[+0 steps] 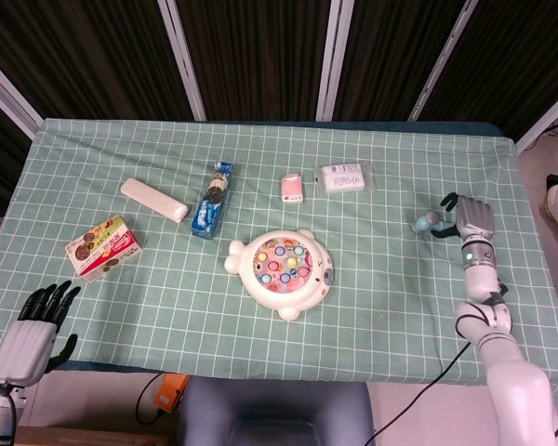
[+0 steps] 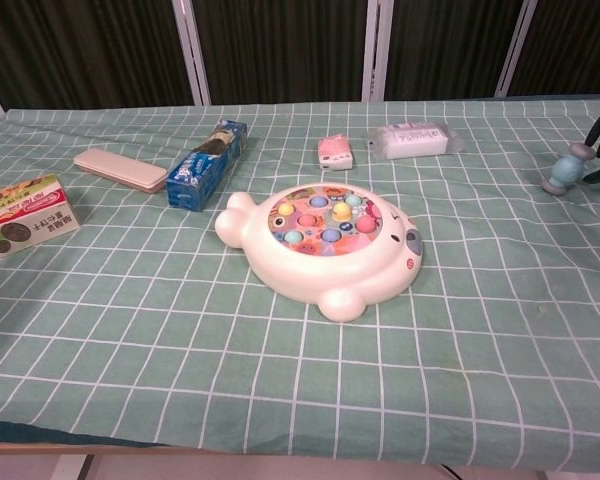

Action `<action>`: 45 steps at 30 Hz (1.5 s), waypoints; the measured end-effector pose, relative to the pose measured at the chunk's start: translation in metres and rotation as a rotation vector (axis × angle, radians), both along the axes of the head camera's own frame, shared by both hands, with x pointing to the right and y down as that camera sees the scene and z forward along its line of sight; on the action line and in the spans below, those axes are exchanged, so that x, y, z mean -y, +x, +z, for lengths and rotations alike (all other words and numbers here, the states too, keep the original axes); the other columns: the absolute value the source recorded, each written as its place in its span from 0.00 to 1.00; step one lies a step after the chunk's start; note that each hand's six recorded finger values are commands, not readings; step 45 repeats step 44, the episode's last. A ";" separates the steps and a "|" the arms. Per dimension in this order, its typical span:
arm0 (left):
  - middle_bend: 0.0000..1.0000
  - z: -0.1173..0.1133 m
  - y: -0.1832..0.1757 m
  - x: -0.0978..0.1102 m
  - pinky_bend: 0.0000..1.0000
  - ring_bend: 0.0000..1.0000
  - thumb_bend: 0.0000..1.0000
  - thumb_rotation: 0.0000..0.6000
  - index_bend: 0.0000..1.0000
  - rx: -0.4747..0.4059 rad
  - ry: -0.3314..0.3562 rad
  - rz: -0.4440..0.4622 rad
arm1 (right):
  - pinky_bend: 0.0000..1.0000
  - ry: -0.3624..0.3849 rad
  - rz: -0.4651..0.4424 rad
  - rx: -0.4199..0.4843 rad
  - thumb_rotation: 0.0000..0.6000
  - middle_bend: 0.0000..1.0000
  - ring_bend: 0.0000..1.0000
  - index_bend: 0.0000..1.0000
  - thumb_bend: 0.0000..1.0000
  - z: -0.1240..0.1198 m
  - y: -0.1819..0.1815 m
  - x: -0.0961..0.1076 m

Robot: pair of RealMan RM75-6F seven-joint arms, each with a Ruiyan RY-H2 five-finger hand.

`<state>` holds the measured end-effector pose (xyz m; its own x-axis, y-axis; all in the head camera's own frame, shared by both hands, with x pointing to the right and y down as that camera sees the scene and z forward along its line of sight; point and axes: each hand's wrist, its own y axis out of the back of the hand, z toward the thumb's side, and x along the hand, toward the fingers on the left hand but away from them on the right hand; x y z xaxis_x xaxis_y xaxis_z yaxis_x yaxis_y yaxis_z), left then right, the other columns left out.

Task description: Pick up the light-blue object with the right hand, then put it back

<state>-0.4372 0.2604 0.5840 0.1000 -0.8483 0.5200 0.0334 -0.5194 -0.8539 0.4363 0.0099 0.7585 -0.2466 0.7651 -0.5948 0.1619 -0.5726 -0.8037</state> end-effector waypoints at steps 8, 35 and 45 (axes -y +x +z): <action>0.04 -0.006 0.002 -0.003 0.10 0.01 0.42 1.00 0.00 -0.020 0.013 0.009 | 0.55 0.029 -0.090 0.051 0.86 0.30 0.32 0.26 0.05 -0.005 -0.017 -0.002; 0.00 -0.031 -0.006 -0.003 0.08 0.00 0.41 1.00 0.00 -0.097 0.093 0.004 | 0.00 0.213 -0.479 -0.029 1.00 0.00 0.00 0.00 0.03 -0.159 -0.074 -0.182; 0.00 -0.030 -0.002 -0.006 0.06 0.00 0.41 1.00 0.00 -0.080 0.098 0.022 | 0.00 0.179 -0.411 -0.118 1.00 0.00 0.00 0.00 0.03 -0.184 -0.048 -0.213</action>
